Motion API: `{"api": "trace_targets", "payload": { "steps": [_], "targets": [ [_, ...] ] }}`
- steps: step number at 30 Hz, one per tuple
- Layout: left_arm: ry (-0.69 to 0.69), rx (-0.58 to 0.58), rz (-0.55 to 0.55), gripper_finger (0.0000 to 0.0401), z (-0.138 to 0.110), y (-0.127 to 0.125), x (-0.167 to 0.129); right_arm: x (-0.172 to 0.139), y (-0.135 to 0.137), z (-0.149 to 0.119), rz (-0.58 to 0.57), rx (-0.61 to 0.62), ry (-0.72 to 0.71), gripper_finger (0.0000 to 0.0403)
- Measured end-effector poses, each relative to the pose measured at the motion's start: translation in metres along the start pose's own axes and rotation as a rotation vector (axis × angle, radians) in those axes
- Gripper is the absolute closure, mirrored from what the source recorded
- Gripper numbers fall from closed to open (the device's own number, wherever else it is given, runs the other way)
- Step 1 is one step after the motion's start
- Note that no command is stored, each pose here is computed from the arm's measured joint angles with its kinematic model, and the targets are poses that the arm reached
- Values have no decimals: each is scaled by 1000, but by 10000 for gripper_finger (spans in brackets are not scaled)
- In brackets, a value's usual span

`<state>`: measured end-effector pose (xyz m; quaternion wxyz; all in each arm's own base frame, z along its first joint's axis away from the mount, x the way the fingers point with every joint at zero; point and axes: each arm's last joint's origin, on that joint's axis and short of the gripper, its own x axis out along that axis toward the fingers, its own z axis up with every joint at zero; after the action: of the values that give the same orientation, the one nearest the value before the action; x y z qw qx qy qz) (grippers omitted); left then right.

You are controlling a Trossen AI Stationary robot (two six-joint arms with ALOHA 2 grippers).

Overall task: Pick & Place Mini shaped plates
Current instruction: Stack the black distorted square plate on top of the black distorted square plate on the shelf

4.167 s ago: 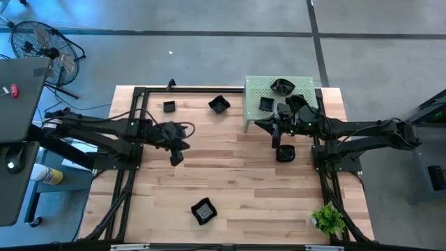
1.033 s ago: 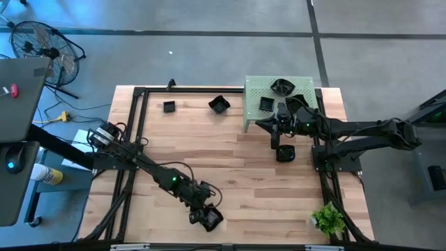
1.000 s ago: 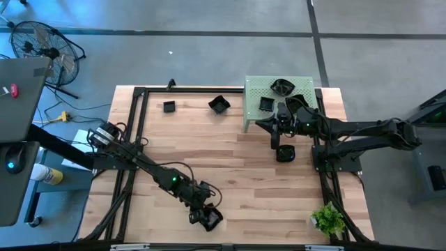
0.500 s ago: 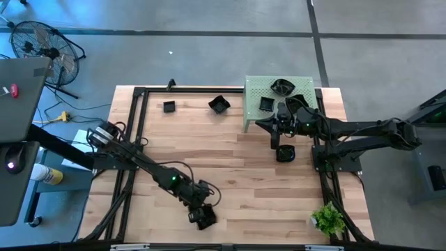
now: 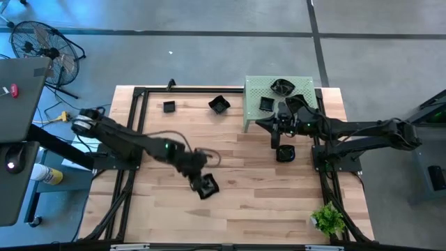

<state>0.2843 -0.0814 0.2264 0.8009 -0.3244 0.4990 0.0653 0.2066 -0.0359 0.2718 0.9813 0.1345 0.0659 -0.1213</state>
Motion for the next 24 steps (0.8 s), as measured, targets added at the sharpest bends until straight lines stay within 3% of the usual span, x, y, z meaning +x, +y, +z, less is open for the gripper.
{"api": "trace_targets", "payload": {
  "steps": [14,19,24],
  "targets": [
    [97,236,-6,400,44,67,-25,-17,3,12,28,57,-71,400],
    [-66,204,-53,400,68,78,-28,-23,3,15,34,57,-90,401],
    [-250,45,-70,400,88,83,-10,-23,3,14,31,57,-79,399]
  ]
}}
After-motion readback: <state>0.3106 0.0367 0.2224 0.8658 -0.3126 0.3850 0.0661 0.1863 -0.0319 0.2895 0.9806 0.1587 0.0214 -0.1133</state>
